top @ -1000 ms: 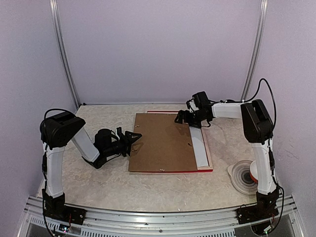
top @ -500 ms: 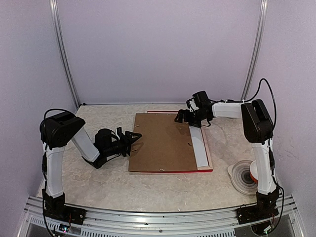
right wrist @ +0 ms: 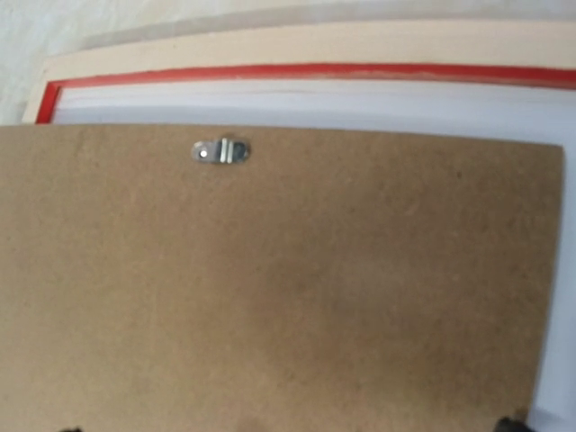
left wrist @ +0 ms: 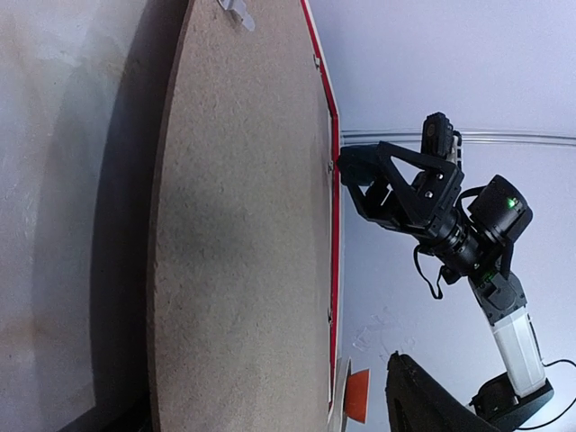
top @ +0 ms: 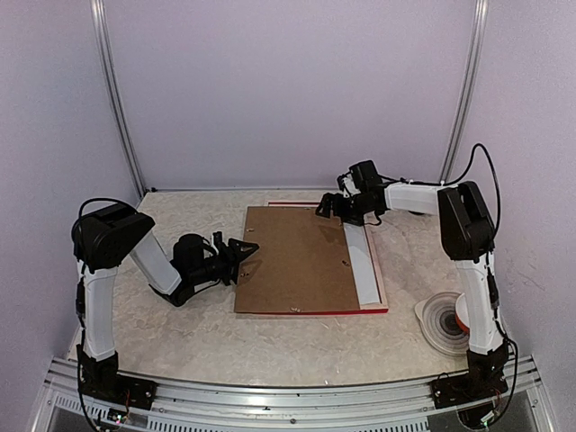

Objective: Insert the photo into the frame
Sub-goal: Place the backboard on the frame body, then adjust the photo frame on the frame body.

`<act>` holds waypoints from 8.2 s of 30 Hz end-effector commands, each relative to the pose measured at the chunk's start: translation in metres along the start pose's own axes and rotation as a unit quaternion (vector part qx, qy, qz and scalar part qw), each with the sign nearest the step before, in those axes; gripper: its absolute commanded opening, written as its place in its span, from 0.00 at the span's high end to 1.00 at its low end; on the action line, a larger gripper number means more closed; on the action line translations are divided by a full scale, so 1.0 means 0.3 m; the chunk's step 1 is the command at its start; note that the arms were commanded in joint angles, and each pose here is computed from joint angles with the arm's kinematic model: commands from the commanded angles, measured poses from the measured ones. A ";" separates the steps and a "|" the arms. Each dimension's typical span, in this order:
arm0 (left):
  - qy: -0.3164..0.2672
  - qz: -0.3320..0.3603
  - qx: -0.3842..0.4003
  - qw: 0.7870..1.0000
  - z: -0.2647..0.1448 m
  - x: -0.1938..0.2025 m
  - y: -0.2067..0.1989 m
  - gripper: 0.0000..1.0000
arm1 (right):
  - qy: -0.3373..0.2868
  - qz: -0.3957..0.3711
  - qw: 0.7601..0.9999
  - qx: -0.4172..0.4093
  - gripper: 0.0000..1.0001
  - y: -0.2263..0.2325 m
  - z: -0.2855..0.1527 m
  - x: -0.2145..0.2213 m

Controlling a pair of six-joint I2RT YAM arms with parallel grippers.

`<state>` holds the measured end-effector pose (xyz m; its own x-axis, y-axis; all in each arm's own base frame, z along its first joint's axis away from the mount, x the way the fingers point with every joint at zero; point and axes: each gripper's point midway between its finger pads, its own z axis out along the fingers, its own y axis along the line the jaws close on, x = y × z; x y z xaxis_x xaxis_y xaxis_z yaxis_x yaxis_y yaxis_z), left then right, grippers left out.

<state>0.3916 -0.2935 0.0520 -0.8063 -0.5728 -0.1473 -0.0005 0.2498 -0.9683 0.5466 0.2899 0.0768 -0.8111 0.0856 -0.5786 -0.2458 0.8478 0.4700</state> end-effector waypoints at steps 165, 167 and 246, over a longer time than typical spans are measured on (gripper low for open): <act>-0.035 0.100 -0.137 0.985 -0.076 -0.070 -0.008 0.22 | 0.010 -0.042 0.999 0.016 0.01 0.004 -0.319 0.175; -0.039 0.113 -0.144 0.982 -0.084 -0.084 -0.025 0.20 | 0.009 -0.032 0.999 0.023 0.01 -0.022 -0.344 0.182; -0.025 0.139 -0.155 0.978 0.119 -0.141 -0.021 0.88 | 0.017 0.052 0.999 0.005 0.01 -0.317 -0.215 0.171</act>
<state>0.4382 -0.2825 0.0433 -0.7802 -0.4862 -0.3936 -0.0238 0.6518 -0.7580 0.4940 0.1818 0.0534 -0.8432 0.1490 -0.5165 -0.1596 0.8481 0.5052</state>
